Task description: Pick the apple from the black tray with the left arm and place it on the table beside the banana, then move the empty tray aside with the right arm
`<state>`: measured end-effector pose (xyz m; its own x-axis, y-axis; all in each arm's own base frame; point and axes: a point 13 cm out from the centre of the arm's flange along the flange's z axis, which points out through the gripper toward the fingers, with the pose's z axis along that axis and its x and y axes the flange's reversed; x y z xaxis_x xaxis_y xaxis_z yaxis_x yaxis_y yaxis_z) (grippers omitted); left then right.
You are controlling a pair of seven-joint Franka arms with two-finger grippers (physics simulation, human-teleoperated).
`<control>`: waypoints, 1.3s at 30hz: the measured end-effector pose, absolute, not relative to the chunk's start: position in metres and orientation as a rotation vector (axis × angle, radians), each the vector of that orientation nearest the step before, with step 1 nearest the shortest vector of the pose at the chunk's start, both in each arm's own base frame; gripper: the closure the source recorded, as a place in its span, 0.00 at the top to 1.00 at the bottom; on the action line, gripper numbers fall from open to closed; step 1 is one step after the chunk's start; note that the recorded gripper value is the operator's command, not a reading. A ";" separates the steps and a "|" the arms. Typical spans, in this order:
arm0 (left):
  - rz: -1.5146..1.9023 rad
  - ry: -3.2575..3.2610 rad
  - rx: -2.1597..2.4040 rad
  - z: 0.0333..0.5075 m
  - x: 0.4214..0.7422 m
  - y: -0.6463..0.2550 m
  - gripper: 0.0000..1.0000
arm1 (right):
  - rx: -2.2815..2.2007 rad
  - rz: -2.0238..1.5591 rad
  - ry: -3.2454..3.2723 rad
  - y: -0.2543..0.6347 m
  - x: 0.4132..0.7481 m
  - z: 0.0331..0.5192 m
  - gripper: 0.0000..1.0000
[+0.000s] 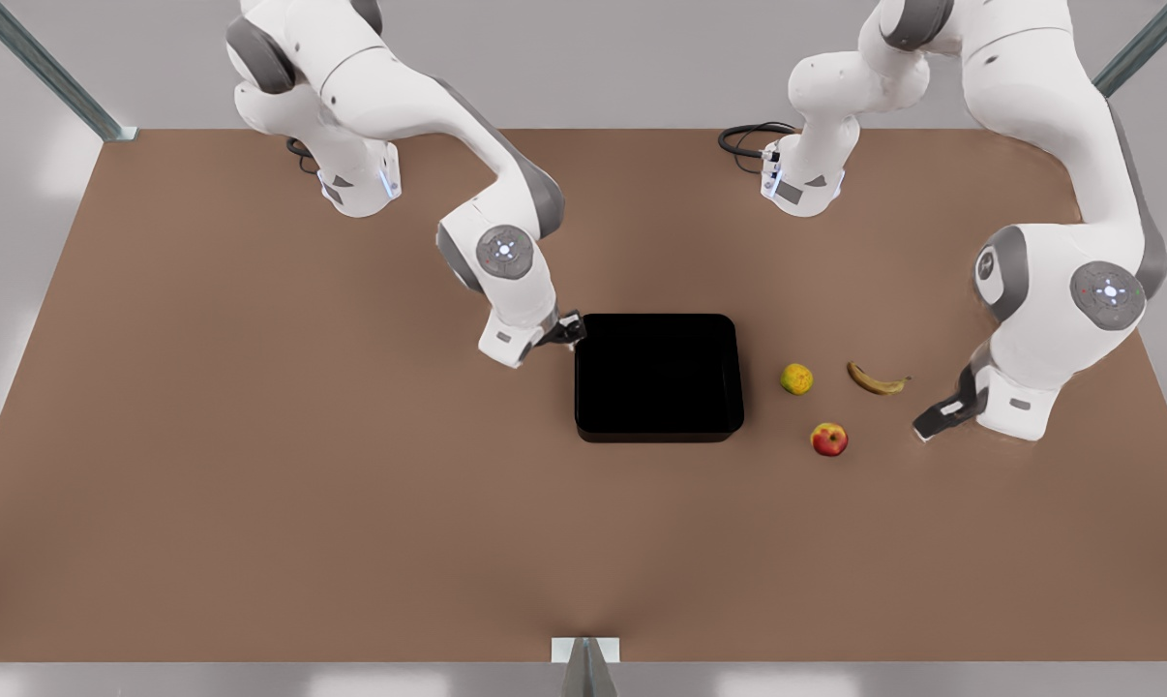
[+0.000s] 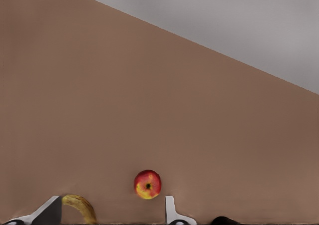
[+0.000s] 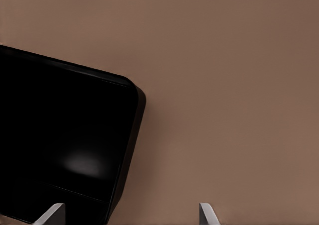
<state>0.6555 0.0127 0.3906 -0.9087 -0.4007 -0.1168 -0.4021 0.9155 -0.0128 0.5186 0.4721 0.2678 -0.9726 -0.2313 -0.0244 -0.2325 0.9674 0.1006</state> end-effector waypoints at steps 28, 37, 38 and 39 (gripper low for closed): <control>0.001 3.223 -0.079 0.404 0.591 0.042 1.00 | 0.306 0.206 3.159 0.519 0.501 0.101 0.47; -0.015 3.208 0.010 0.404 0.601 0.036 1.00 | 0.286 0.214 3.159 0.519 0.502 0.102 0.19; -0.018 3.206 0.019 0.404 0.602 0.035 1.00 | 0.282 0.215 3.160 0.519 0.502 0.102 0.19; -0.020 3.203 0.028 0.404 0.602 0.033 1.00 | 0.279 0.216 3.160 0.519 0.502 0.102 0.19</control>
